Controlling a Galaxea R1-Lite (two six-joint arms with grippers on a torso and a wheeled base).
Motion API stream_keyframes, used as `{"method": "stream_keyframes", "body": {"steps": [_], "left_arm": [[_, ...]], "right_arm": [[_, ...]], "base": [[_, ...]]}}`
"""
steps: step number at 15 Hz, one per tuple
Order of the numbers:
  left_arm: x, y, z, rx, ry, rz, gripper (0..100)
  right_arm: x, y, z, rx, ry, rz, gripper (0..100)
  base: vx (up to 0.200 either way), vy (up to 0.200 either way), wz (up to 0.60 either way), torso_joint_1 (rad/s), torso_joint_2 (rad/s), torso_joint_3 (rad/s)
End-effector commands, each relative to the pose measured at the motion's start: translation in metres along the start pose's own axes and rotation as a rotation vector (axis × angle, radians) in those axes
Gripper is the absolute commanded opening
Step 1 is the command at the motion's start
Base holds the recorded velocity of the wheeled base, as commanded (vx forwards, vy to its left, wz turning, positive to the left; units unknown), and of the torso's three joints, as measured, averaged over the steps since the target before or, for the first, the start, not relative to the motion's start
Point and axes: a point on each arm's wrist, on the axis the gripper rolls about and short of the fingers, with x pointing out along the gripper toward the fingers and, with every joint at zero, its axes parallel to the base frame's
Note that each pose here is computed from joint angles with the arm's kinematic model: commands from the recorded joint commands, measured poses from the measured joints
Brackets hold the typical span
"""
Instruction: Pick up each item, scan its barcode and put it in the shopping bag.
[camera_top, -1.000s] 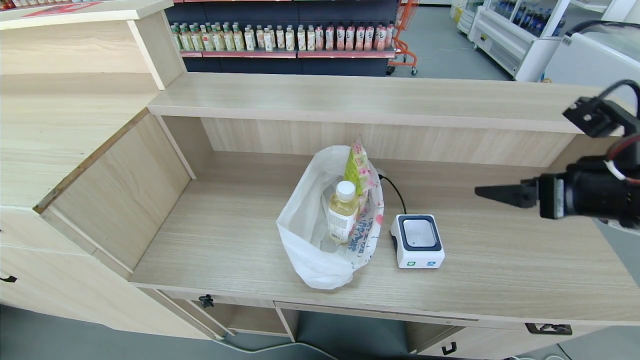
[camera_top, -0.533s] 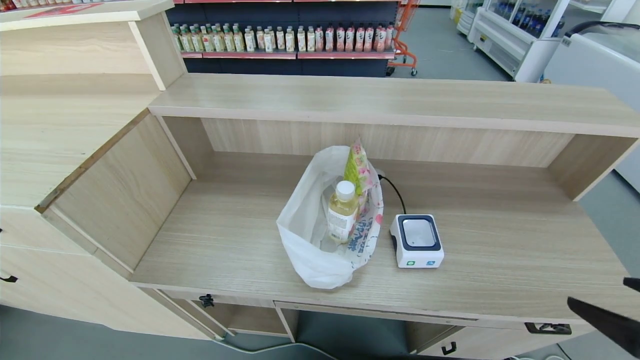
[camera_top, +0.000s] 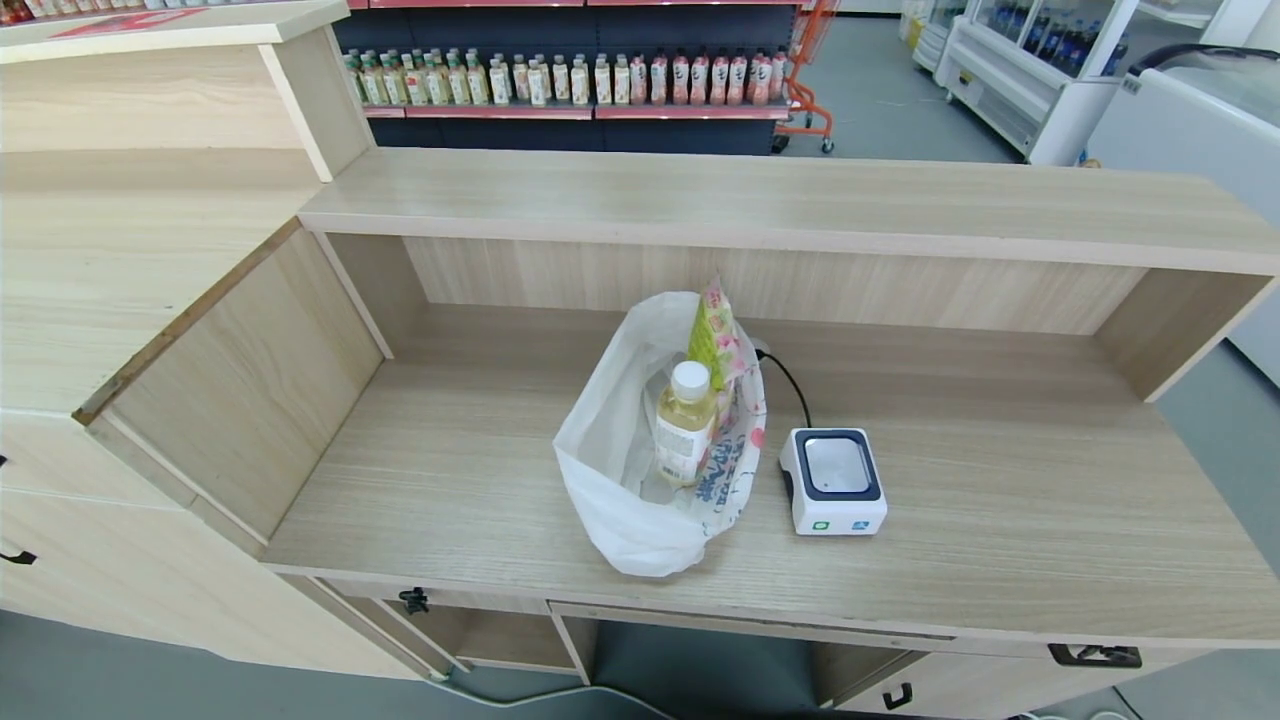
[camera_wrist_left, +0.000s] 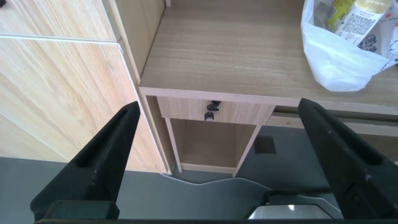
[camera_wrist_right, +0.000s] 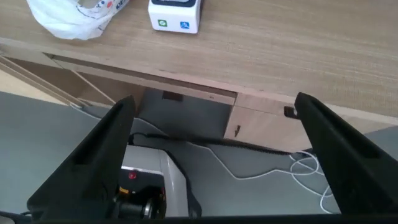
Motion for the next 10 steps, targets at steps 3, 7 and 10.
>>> {"method": "stream_keyframes", "body": {"steps": [3,7,10], "left_arm": [[0.0,0.0,0.0,0.0,0.001,0.0,100],[0.0,0.0,0.0,-0.001,0.001,0.0,100],[0.0,0.0,0.0,-0.001,0.001,0.0,100]], "right_arm": [[-0.009,0.004,-0.027,-0.015,-0.105,-0.032,100],[-0.017,0.006,-0.031,-0.041,-0.209,-0.028,100],[-0.016,0.005,-0.034,-0.013,-0.184,-0.043,100]], "base": [[0.0,0.0,0.0,0.0,0.0,0.0],[0.0,0.0,0.0,0.0,0.0,0.0],[0.0,0.0,0.0,0.0,0.0,0.0]]}}
